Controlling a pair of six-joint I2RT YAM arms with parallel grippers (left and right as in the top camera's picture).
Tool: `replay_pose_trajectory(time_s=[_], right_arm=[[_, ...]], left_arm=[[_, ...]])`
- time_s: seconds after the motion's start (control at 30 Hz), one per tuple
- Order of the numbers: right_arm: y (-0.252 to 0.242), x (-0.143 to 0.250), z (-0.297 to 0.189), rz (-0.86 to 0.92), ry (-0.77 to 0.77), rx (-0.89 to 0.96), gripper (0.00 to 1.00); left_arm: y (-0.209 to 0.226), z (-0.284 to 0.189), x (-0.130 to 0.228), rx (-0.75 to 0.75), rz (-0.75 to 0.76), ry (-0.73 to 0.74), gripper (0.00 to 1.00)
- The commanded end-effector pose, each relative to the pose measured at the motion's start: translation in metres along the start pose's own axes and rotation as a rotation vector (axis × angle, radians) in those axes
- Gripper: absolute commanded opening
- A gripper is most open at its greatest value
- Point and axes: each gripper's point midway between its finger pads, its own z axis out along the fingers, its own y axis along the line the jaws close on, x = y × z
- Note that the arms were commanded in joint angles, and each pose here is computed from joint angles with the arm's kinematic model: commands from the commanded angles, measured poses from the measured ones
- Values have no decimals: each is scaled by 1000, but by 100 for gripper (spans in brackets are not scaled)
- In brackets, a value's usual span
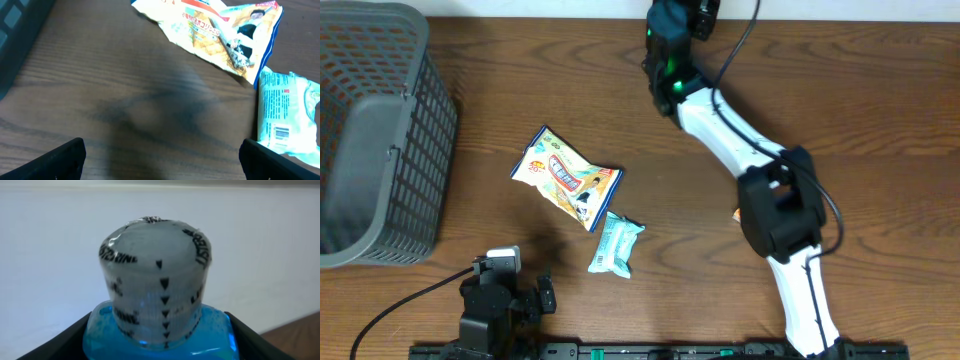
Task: Scan the item barcode
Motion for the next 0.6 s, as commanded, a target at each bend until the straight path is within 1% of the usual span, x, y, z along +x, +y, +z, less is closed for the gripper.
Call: replay_pose_trajectory(time_s=[0.0, 0.17, 0.27, 0.43, 0.57], right_arm=[[3, 2, -4, -171, -53, 37, 46], [17, 44, -3, -233, -59, -12, 42], [21, 60, -1, -245, -50, -15, 41], [29, 69, 0, -302, -57, -2, 38], [34, 57, -3, -365, -84, 18, 34]], left_arm=[[-1, 0, 3, 9, 0, 8, 98], [-1, 0, 3, 9, 0, 8, 98], [-1, 0, 3, 9, 0, 8, 98], [-1, 0, 3, 9, 0, 8, 98], [-1, 0, 3, 9, 0, 8, 98]])
